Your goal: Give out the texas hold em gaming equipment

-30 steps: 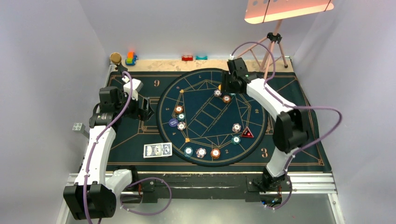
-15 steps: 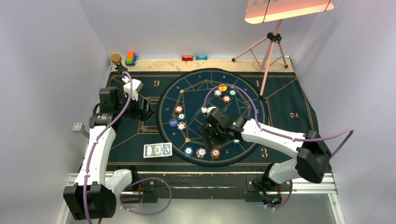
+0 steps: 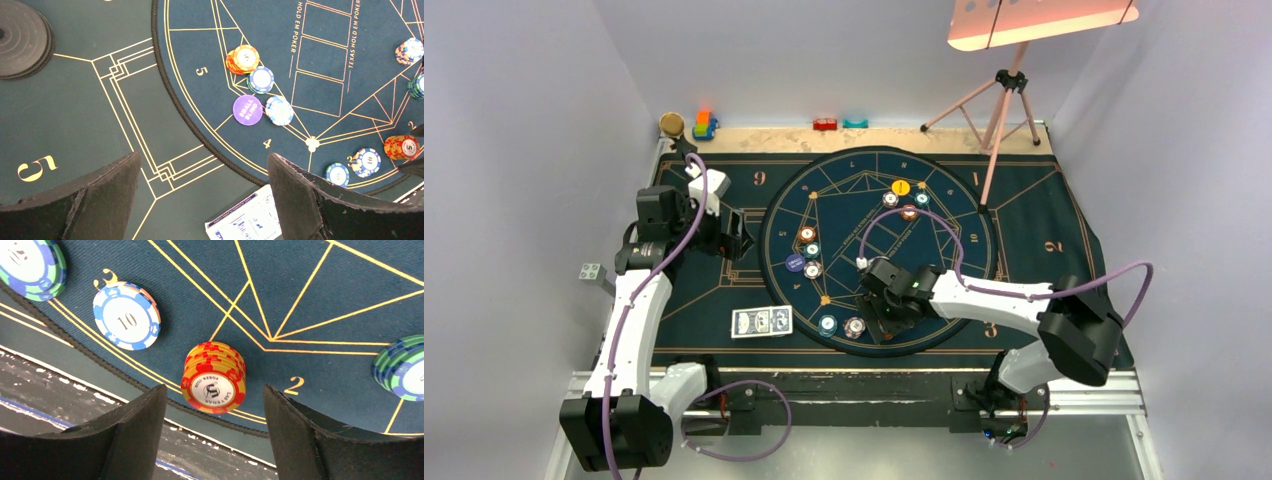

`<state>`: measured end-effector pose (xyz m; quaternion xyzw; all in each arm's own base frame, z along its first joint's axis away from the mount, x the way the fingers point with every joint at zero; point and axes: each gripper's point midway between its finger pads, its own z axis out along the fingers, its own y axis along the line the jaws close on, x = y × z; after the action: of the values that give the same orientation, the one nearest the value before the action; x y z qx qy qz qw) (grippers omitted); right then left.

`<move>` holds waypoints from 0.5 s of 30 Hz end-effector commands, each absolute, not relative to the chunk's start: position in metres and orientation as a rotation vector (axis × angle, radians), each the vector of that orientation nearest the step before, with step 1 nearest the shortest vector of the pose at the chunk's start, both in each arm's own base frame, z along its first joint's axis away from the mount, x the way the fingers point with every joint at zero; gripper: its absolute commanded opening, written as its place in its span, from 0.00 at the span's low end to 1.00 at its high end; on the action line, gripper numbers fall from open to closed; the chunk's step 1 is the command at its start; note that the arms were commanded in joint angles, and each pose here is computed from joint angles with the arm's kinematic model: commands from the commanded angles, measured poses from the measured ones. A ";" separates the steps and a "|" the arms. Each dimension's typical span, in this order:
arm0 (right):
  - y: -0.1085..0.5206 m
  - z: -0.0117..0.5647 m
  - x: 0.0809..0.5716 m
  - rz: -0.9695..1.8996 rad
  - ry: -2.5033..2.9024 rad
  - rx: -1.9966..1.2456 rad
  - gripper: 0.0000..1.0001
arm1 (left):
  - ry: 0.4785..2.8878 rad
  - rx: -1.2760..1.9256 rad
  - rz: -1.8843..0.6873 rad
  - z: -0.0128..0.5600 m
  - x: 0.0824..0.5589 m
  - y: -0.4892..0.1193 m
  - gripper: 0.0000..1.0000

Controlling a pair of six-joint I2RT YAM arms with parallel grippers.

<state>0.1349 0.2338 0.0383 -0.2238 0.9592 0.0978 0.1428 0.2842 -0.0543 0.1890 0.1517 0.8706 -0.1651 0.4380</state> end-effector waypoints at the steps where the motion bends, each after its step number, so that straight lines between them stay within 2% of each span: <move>1: 0.245 0.031 0.138 0.320 2.758 -0.616 0.71 | 2.126 0.401 -0.406 0.195 0.285 -0.054 1.00; 5: 0.246 0.027 0.143 0.290 2.754 -0.612 0.63 | 2.127 0.399 -0.406 0.195 0.285 -0.054 1.00; 15: 0.243 0.034 0.146 0.271 2.740 -0.587 0.29 | 2.124 0.404 -0.406 0.195 0.285 -0.054 1.00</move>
<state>0.1393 0.2353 0.0210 -0.2176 0.9628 0.0813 0.1379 0.2841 -0.0542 0.1887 0.1515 0.8707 -0.1651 0.4377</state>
